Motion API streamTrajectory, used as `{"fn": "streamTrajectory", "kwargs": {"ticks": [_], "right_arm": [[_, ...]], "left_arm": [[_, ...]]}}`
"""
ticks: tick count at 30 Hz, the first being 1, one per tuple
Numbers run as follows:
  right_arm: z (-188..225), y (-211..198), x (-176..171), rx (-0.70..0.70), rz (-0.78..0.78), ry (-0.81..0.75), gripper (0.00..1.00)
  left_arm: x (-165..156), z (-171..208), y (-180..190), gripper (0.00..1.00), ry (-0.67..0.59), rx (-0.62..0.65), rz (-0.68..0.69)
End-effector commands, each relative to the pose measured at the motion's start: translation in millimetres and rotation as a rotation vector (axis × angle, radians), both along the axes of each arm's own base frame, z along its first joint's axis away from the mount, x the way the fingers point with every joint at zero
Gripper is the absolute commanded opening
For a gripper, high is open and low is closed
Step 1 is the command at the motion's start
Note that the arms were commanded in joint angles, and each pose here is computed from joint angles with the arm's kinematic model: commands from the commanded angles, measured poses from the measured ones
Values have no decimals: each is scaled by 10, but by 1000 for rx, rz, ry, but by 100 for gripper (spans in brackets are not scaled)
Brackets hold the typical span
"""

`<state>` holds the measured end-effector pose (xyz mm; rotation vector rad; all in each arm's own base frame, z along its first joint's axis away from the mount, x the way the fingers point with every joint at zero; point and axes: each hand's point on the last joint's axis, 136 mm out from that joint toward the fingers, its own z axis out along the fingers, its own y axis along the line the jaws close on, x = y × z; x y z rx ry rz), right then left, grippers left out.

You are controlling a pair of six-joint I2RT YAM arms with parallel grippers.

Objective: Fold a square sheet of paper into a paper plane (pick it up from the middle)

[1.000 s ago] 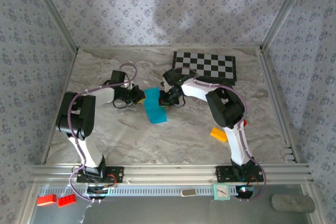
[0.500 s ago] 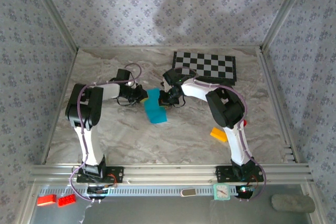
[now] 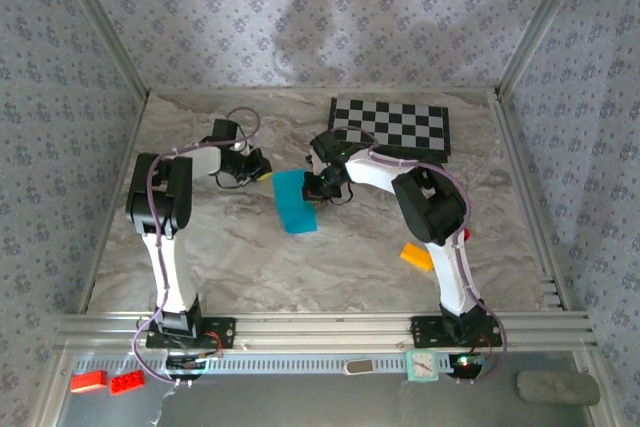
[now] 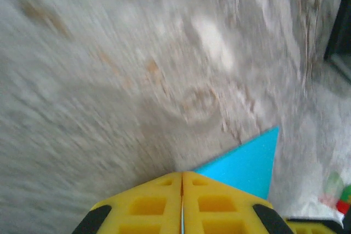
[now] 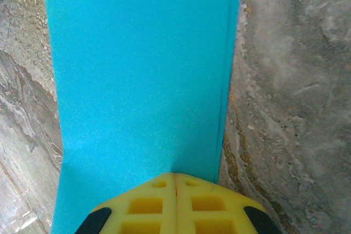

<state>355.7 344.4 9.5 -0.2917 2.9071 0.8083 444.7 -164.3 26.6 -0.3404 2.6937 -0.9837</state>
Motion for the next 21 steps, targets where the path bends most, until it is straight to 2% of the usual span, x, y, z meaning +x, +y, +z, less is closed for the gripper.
{"fn": "streamTrajectory", "kwargs": {"ticks": [1, 7, 12, 19, 21], "right_arm": [[-1084, -1135, -584, -497, -46, 225, 5], [-1071, -1141, -577, -495, -53, 221, 5], [-1081, -1130, -577, -489, -59, 224, 5], [-1100, -1136, -602, -487, -59, 236, 5], [-1103, -1138, -603, -487, -61, 236, 4]], "left_arm": [[131, -42, 133, 9, -7, 54, 4], [172, 283, 79, 9, -53, 20, 6], [-27, 589, -59, 9, -94, -19, 11], [-609, 356, -571, 9, 54, -63, -68], [-689, 275, -646, 9, 79, -62, -81]]}}
